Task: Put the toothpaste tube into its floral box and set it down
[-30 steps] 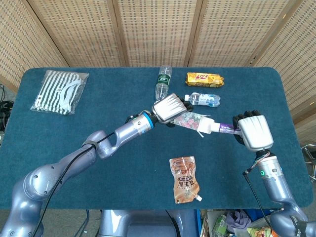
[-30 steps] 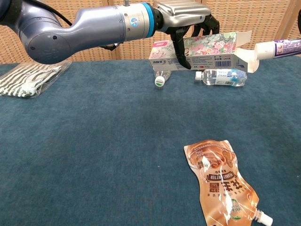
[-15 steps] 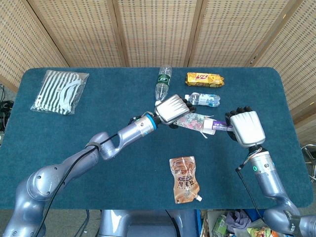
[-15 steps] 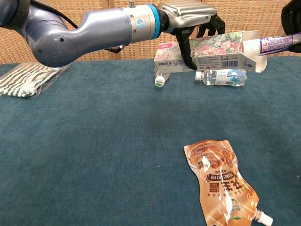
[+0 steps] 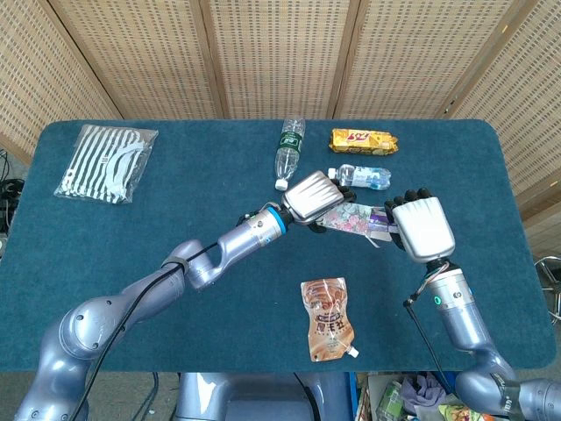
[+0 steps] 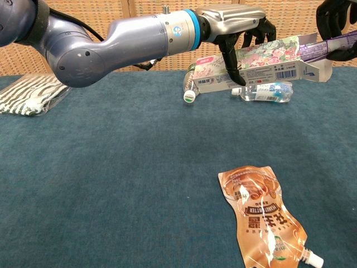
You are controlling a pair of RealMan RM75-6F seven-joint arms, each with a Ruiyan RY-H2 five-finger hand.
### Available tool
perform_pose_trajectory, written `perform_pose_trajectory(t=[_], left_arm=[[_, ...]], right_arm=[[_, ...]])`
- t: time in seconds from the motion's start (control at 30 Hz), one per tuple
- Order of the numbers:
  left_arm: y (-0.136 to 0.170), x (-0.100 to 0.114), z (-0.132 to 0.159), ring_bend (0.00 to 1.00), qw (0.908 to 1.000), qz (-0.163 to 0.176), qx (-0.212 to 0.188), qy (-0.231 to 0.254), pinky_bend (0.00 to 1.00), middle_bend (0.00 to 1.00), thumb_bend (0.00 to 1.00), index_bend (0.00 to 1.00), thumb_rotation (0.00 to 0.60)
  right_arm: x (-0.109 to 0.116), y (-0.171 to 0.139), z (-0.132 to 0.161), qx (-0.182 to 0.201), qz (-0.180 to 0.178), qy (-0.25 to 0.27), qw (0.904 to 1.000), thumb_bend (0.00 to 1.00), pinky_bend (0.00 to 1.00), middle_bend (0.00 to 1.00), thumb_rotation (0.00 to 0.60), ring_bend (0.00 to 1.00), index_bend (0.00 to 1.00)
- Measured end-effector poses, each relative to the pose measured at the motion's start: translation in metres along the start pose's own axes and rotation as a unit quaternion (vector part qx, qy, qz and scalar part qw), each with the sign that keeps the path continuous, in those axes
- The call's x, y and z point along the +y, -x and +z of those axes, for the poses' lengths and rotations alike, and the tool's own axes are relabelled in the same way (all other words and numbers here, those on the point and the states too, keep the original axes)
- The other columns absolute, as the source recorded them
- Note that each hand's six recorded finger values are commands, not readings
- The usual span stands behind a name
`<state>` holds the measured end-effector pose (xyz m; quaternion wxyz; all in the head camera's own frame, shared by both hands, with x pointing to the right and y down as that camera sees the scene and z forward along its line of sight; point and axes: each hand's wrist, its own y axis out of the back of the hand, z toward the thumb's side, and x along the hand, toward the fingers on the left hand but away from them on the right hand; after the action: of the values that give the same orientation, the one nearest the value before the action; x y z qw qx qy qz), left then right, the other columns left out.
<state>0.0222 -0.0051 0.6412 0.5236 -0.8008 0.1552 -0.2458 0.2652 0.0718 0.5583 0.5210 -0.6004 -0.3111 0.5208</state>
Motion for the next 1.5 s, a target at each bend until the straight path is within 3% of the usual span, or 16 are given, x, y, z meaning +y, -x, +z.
perform_pose_trajectory(t=[0.33,0.47,0.67,1.13,1.27,1.4,1.5], left_arm=[[-0.002,-0.006,0.008,0.45,0.9955,0.012,0.015,0.092,0.59,0.46,0.10,0.49,0.600],[-0.004,-0.011,0.014,0.45,0.9886,0.018,0.023,0.148,0.59,0.46,0.10,0.50,0.600],[-0.004,-0.017,0.015,0.45,0.9810,0.025,0.034,0.189,0.59,0.46,0.10,0.50,0.600],[-0.004,-0.032,0.013,0.45,0.9558,0.048,0.056,0.285,0.59,0.46,0.10,0.50,0.600],[-0.004,-0.033,0.015,0.45,0.9476,0.059,0.054,0.309,0.59,0.46,0.10,0.50,0.600],[-0.005,-0.037,0.019,0.45,0.9364,0.066,0.053,0.340,0.60,0.46,0.10,0.51,0.600],[-0.005,-0.040,0.022,0.45,0.9279,0.073,0.053,0.362,0.60,0.46,0.10,0.51,0.600]], right_arm=[[0.006,0.002,0.009,0.016,-0.006,-0.043,0.9989,0.51,0.41,0.61,0.600,0.45,0.60],[0.006,0.003,0.011,0.025,-0.003,-0.075,0.9969,0.51,0.41,0.61,0.600,0.45,0.60],[0.006,0.003,0.012,0.037,0.001,-0.125,0.9915,0.51,0.41,0.61,0.600,0.45,0.60],[0.015,0.000,0.019,0.049,-0.027,-0.231,0.9713,0.51,0.41,0.58,0.600,0.45,0.60],[0.016,-0.001,0.021,0.053,-0.037,-0.261,0.9632,0.51,0.41,0.51,0.600,0.45,0.57],[0.018,-0.002,0.021,0.054,-0.053,-0.296,0.9523,0.51,0.40,0.41,0.600,0.42,0.46],[0.021,-0.003,0.022,0.055,-0.068,-0.323,0.9423,0.38,0.34,0.25,0.600,0.32,0.31]])
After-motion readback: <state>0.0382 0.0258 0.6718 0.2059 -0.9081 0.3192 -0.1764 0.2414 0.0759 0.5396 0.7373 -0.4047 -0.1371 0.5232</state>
